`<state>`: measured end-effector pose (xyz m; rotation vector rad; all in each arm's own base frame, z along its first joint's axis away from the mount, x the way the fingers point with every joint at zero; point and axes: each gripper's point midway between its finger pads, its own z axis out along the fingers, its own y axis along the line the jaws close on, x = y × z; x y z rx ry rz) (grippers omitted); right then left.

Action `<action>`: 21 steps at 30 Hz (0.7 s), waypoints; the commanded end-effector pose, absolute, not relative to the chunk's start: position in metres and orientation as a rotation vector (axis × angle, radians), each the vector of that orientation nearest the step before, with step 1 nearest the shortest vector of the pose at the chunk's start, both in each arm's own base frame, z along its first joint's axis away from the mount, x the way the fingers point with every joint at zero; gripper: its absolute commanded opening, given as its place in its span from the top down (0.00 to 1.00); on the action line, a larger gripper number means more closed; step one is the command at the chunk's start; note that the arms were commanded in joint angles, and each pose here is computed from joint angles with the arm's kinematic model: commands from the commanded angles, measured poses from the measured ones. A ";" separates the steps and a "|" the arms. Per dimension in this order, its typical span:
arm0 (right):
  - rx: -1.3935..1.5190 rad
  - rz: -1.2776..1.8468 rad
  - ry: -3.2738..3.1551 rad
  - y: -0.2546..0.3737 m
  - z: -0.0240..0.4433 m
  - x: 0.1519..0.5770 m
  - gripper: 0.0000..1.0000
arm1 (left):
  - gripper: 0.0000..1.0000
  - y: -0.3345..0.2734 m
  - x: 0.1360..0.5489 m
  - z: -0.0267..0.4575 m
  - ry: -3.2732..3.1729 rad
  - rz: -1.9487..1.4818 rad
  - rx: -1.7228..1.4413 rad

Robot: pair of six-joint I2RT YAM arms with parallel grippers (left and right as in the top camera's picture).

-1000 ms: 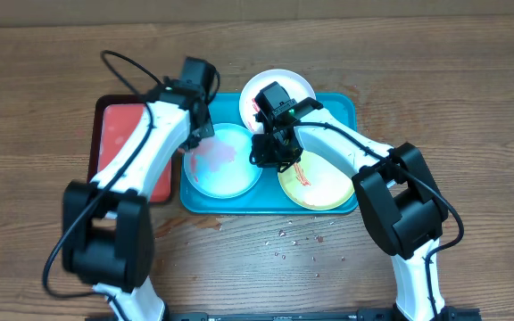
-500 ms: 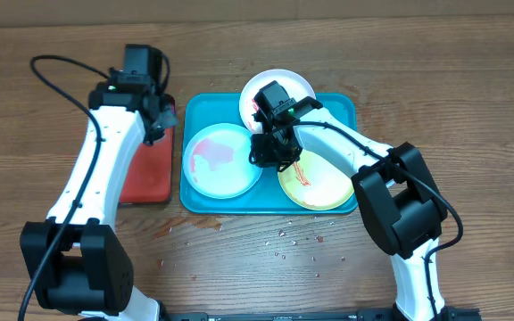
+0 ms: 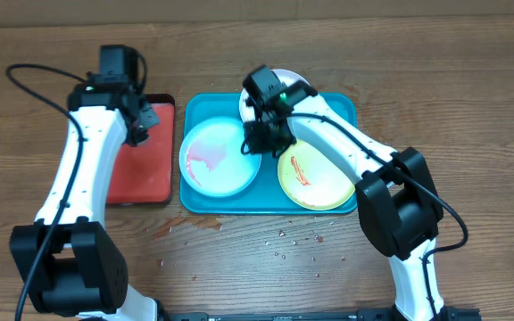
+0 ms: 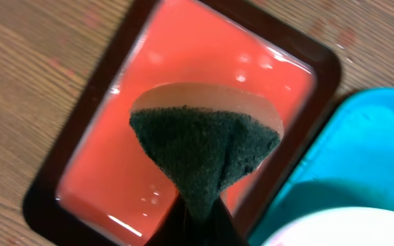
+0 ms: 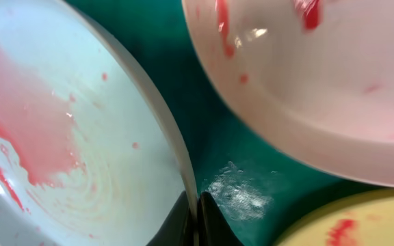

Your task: Clean dirty plates on tray and stack at the side

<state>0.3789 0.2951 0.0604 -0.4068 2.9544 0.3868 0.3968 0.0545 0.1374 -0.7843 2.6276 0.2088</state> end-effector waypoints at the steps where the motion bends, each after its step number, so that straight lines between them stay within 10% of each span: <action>1: -0.514 0.179 2.786 0.291 0.101 0.407 0.96 | 0.96 0.069 0.398 0.145 2.587 0.179 -0.862; 21: -0.693 -0.903 2.074 0.290 0.228 0.411 0.96 | 0.96 0.106 0.390 0.146 2.545 0.207 -0.983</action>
